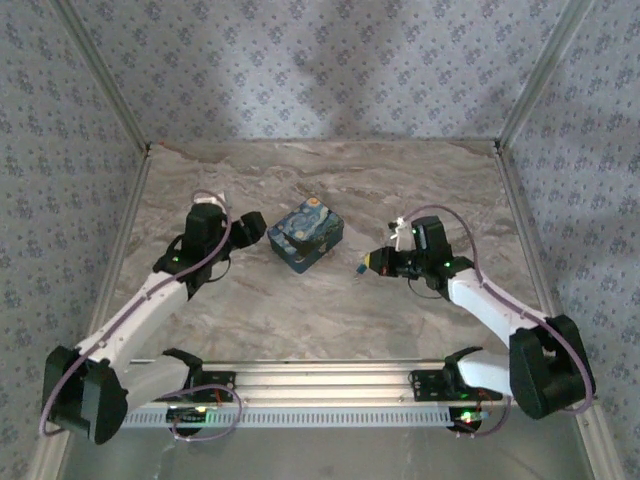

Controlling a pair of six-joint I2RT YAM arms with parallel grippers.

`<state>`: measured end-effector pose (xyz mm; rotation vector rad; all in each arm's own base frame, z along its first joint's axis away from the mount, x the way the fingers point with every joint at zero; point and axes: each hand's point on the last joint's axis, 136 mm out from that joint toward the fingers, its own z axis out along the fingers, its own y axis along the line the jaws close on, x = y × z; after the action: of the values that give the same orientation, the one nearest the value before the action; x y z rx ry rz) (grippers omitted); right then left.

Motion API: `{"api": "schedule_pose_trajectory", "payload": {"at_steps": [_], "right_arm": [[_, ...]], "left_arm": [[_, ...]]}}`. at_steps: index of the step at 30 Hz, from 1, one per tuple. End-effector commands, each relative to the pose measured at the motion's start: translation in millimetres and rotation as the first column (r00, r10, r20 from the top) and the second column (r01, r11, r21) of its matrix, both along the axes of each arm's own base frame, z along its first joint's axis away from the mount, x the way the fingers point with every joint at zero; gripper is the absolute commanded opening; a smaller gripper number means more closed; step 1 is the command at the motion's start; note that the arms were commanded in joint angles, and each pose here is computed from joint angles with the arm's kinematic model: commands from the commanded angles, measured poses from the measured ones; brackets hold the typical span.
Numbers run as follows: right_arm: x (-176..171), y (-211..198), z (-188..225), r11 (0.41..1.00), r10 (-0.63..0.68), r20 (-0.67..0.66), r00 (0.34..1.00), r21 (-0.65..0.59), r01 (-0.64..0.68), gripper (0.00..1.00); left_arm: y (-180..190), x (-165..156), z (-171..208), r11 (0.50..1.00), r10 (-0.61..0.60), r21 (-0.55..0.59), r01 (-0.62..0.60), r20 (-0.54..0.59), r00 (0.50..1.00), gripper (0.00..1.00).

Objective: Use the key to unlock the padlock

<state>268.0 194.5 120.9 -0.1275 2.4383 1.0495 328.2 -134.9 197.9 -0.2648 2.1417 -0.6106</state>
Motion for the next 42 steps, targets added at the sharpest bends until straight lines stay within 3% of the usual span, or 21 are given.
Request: {"api": "schedule_pose_trajectory", "payload": {"at_steps": [1, 9, 18, 24, 28, 33, 37, 42], "right_arm": [[-32.9, -15.7, -22.1, 0.995, -0.012, -0.157, 0.987, -0.104, -0.005, 0.00], [-46.7, -26.0, -63.1, 0.987, -0.061, -0.265, 0.962, -0.160, 0.019, 0.00], [-38.1, -23.0, -80.6, 0.986, -0.056, -0.282, 0.958, -0.169, 0.008, 0.00], [-30.8, -21.5, -80.4, 0.987, -0.061, -0.268, 0.961, -0.158, 0.019, 0.15], [-20.8, -29.1, -67.6, 0.983, -0.092, -0.208, 0.974, -0.176, 0.055, 0.25], [-1.1, -47.2, -36.1, 0.969, -0.147, -0.075, 0.986, -0.211, 0.129, 0.31], [20.4, -69.3, -1.7, 0.944, -0.213, 0.087, 0.973, -0.237, 0.228, 0.38], [39.8, -103.6, 34.9, 0.890, -0.295, 0.287, 0.911, -0.263, 0.371, 0.54]], "left_arm": [[23.9, -4.3, 2.6, 0.995, 0.069, 0.065, -0.072, 0.038, 0.997, 0.73], [29.9, -9.5, -0.3, 0.995, 0.086, 0.053, -0.088, 0.031, 0.996, 0.74], [29.0, -12.4, -6.0, 0.995, 0.083, 0.047, -0.083, 0.007, 0.997, 0.74], [30.1, -11.7, -4.5, 0.995, 0.082, 0.056, -0.083, 0.009, 0.997, 0.74], [34.8, -10.6, -0.1, 0.994, 0.095, 0.058, -0.096, 0.018, 0.995, 0.74], [48.5, -8.6, 13.7, 0.987, 0.142, 0.065, -0.145, 0.057, 0.988, 0.76], [71.9, -9.0, 29.0, 0.968, 0.218, 0.099, -0.230, 0.118, 0.969, 0.84], [107.2, -14.5, 46.8, 0.919, 0.314, 0.170, -0.355, 0.230, 0.921, 0.95]]}}
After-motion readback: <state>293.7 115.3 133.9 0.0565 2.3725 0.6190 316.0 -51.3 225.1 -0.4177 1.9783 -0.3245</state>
